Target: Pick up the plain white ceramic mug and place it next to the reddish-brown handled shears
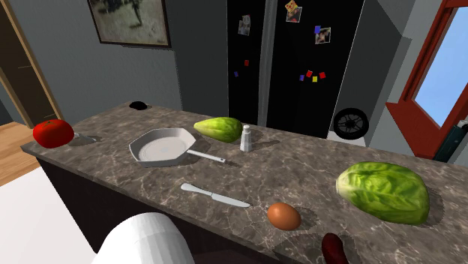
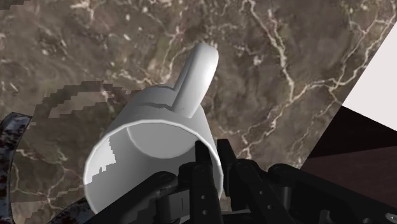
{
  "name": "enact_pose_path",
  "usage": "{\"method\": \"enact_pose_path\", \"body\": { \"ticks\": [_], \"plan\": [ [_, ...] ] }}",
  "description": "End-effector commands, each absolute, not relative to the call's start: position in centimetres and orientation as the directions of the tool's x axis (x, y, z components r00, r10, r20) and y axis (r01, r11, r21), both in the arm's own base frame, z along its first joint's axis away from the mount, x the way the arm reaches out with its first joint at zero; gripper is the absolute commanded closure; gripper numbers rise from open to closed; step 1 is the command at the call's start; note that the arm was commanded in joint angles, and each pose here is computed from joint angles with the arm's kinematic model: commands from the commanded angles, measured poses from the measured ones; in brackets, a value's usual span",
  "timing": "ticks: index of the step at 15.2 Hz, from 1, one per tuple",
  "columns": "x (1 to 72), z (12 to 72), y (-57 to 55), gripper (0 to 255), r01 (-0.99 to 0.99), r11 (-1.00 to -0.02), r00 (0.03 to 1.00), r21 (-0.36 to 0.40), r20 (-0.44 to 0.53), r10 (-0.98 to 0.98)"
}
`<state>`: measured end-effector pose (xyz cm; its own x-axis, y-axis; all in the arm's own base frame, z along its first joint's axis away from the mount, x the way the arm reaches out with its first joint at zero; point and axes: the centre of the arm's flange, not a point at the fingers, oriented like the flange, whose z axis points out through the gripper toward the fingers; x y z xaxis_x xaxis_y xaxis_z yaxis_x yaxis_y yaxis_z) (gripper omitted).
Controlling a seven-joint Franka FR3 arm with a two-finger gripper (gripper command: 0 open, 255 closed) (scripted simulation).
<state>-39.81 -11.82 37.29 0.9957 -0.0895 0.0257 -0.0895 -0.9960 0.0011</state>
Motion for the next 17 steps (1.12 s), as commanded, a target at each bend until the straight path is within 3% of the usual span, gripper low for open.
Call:
{"method": "enact_pose_path", "body": {
  "ticks": [1,2,3,17],
  "plan": [
    [-39.8,37.3,-11.8,255,-0.09,-0.996,0.996,0.001,0.026,-0.089],
    [-39.8,37.3,-11.8,255,-0.09,-0.996,0.996,0.001,0.026,-0.089],
    [-39.8,37.3,-11.8,0,-0.09,-0.996,0.996,0.001,0.026,-0.089],
    [-39.9,42.3,-11.8,0,-0.09,-0.996,0.996,0.001,0.026,-0.089]
  ]
}}
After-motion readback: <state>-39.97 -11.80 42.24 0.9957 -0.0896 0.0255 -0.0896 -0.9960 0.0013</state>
